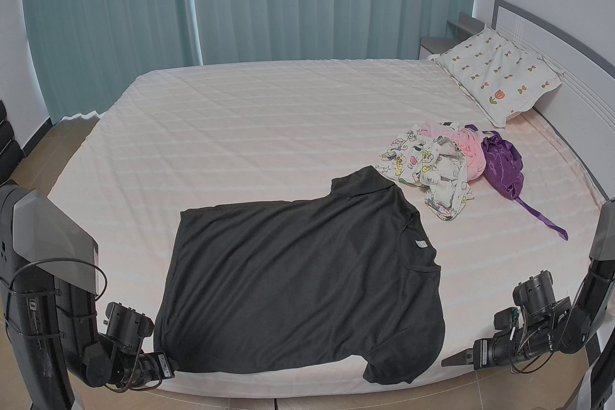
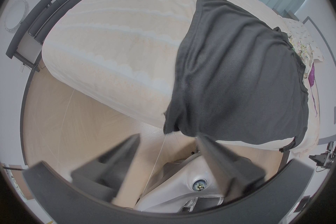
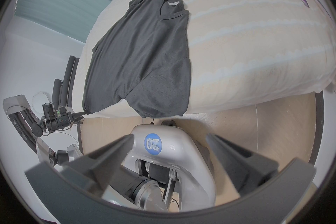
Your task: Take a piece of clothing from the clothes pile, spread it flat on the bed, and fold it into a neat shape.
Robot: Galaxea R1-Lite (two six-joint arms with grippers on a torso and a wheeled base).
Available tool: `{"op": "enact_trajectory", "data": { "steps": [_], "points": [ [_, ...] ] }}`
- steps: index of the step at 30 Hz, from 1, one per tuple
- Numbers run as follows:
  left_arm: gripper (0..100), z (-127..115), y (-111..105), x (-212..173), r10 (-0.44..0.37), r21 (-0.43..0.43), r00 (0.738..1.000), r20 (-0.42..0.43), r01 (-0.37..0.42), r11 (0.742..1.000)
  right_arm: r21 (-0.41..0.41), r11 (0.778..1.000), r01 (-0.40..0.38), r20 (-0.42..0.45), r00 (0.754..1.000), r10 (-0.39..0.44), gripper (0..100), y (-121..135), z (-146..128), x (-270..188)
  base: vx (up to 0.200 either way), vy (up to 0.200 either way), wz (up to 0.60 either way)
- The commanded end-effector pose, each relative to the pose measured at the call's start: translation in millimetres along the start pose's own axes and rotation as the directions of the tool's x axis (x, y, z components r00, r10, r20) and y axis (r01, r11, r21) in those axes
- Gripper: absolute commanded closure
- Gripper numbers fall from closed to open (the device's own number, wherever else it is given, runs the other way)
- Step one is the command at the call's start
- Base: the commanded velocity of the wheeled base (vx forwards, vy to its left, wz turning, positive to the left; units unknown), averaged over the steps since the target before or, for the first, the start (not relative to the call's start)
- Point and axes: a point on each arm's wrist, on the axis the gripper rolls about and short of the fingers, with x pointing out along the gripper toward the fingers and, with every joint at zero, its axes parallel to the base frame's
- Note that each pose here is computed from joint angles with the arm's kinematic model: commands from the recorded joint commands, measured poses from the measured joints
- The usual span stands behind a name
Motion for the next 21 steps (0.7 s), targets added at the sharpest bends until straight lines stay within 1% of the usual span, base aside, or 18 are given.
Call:
{"op": "enact_trajectory", "data": {
  "steps": [1, 4, 6, 8, 9, 10, 11, 12, 14, 15, 16, 17, 20, 21],
  "points": [
    [0, -0.5, 2.3, -4.5, -0.002, -0.011, 1.000, 0.005, 0.002, 1.000, 0.035, 0.999, 0.008, 0.026, 1.000, -0.009, 0, -7.3, 5.6, -1.7, 0.000, 0.000, 0.00],
    [0, 7.1, 3.0, -11.7, -0.028, -0.039, 0.998, 0.053, 0.030, 0.999, 0.063, 0.998, 0.016, 0.035, 0.999, -0.018, 0, -11.7, 7.3, -2.5, 0.000, 0.000, 0.00],
    [0, 16.4, 4.4, -20.1, -0.056, -0.074, 0.992, 0.117, 0.065, 0.995, 0.079, 0.997, 0.014, 0.061, 0.998, -0.019, 0, -14.2, 10.8, -4.9, 0.000, 0.000, 0.00],
    [0, 24.1, 4.5, -28.8, -0.098, -0.089, 0.980, 0.171, 0.114, 0.989, 0.087, 0.996, 0.008, 0.098, 0.995, -0.017, 0, -16.1, 14.9, -8.1, 0.000, 0.000, 0.00],
    [0, 29.9, 5.4, -34.8, -0.127, -0.098, 0.970, 0.210, 0.150, 0.984, 0.092, 0.996, 0.001, 0.123, 0.992, -0.012, 0, -16.5, 17.5, -9.6, 0.000, 0.000, 0.00],
    [0, 31.0, 5.6, -36.1, -0.132, -0.098, 0.967, 0.218, 0.156, 0.983, 0.095, 0.995, -0.001, 0.130, 0.991, -0.012, 0, -16.9, 18.2, -9.9, 0.000, 0.000, 0.00],
    [0, 35.4, 5.4, -41.1, -0.153, -0.097, 0.955, 0.253, 0.183, 0.978, 0.114, 0.993, -0.013, 0.163, 0.987, -0.006, 0, -16.9, 22.0, -10.9, 0.000, 0.000, 0.00],
    [0, 36.9, 5.0, -43.4, -0.160, -0.095, 0.950, 0.269, 0.192, 0.977, 0.130, 0.991, -0.030, 0.194, 0.981, 0.004, 0, -15.7, 26.2, -11.3, 0.000, 0.000, 0.00],
    [0, 36.4, 5.0, -44.2, -0.162, -0.090, 0.949, 0.270, 0.193, 0.977, 0.144, 0.989, -0.044, 0.219, 0.976, 0.012, 0, -14.4, 29.7, -11.8, 0.000, 0.000, 0.00],
    [0, 37.0, 3.4, -45.0, -0.171, -0.086, 0.944, 0.280, 0.202, 0.976, 0.180, 0.981, -0.073, 0.255, 0.967, 0.025, 0, -12.0, 34.2, -12.4, 0.000, 0.000, 0.00],
    [0, 37.2, 3.4, -45.0, -0.172, -0.087, 0.944, 0.282, 0.204, 0.975, 0.183, 0.980, -0.079, 0.263, 0.964, 0.028, 0, -11.7, 35.3, -12.6, 0.000, 0.000, 0.00],
    [0, 38.7, 2.9, -45.4, -0.178, -0.096, 0.939, 0.293, 0.214, 0.972, 0.198, 0.975, -0.100, 0.283, 0.958, 0.041, 0, -11.1, 39.5, -12.2, 0.000, 0.000, 0.00],
    [0, 38.8, 2.7, -44.0, -0.178, -0.116, 0.940, 0.290, 0.219, 0.969, 0.213, 0.971, -0.110, 0.288, 0.956, 0.046, 0, -10.7, 41.1, -11.1, 0.000, 0.000, 0.00],
    [0, 38.0, 3.3, -43.6, -0.176, -0.138, 0.942, 0.284, 0.222, 0.965, 0.221, 0.968, -0.121, 0.289, 0.956, 0.054, 0, -9.9, 41.3, -11.6, 0.000, 0.000, 0.00]
  ]
}}
